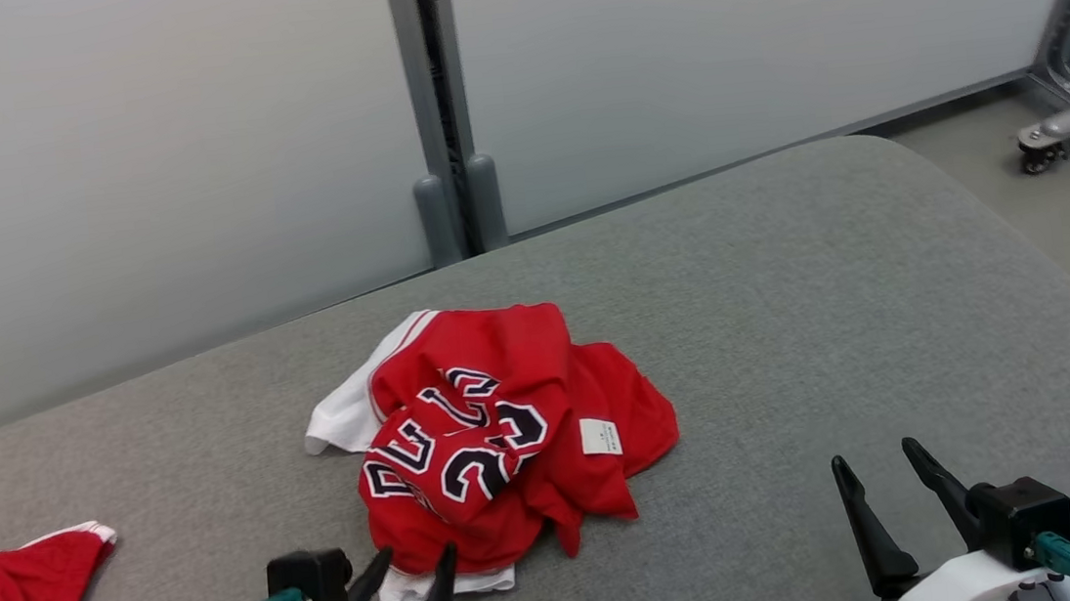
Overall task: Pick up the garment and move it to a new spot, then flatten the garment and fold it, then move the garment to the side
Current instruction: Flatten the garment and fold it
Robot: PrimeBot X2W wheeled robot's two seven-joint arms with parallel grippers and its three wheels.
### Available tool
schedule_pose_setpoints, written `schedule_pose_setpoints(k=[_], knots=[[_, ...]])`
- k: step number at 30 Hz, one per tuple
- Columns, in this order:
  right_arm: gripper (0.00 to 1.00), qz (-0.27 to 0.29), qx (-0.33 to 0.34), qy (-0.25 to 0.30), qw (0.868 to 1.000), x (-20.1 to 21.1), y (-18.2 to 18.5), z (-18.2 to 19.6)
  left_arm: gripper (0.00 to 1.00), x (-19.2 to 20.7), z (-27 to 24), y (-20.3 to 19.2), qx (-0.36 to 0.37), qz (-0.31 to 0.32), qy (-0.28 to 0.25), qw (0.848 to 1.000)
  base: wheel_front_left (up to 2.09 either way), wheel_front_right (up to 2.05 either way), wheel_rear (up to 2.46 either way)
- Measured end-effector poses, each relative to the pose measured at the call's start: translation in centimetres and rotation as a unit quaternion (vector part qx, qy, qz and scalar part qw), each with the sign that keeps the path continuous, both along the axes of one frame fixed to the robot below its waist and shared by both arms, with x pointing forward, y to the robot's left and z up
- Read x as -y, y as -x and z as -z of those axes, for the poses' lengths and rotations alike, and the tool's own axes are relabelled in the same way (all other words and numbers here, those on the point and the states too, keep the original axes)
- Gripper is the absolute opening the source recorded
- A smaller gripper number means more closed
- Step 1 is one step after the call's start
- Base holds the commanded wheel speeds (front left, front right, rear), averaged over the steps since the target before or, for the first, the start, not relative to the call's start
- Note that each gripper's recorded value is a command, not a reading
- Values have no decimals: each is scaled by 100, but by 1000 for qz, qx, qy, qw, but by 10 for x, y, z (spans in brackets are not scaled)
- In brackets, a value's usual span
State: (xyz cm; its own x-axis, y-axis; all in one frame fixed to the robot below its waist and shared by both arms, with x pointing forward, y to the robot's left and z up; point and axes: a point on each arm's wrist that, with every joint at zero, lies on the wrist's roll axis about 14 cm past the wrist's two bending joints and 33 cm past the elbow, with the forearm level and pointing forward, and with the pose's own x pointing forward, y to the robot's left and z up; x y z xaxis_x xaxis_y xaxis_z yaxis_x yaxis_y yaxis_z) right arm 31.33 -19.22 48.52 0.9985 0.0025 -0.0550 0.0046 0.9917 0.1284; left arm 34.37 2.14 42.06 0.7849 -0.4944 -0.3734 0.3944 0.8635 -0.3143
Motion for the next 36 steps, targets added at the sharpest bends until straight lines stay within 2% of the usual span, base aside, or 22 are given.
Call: schedule_pose_setpoints(k=[3,9,10,11,12,16,20,22,24,27,29,31,33,35,36], knots=[[100,26,-6,-1,1000,14,9,3,100,14,-4,-20,12,0,-15,1000,0,0,0],[100,67,-12,1,998,37,24,7,100,50,1,-30,8,39,-43,998,0,0,0],[100,71,-14,1,997,39,26,8,96,50,0,-34,14,34,-47,998,0,0,0],[100,73,-15,1,997,40,27,8,26,50,-2,-39,20,28,-49,998,0,0,0],[100,74,-15,0,997,40,27,9,0,50,-3,-42,23,23,-50,998,0,0,0],[100,68,-14,-2,998,37,25,8,0,55,-19,-50,51,23,-34,998,0,0,0],[100,53,-13,-3,999,28,20,8,0,76,-59,-60,101,52,18,993,0,0,0],[100,43,-11,-3,999,23,17,7,0,95,-101,-64,149,77,62,984,0,0,0],[100,36,-9,-4,999,19,14,6,0,117,-151,-62,202,111,109,967,0,0,0],[100,26,-5,-6,1000,14,9,4,0,144,-223,-43,275,155,181,931,0,0,0],[100,20,-2,-6,1000,10,8,2,0,151,-271,-33,320,161,232,904,0,0,0],[100,16,-2,-9,1000,7,7,2,0,151,-303,-29,351,156,257,887,0,0,0],[100,13,0,-10,1000,6,5,2,0,148,-308,-33,356,138,250,889,0,0,0],[100,10,2,-11,1000,4,4,1,0,139,-293,-45,341,108,230,905,0,0,0],[100,7,2,-11,1000,2,3,2,0,132,-278,-54,324,90,213,917,0,0,0]])
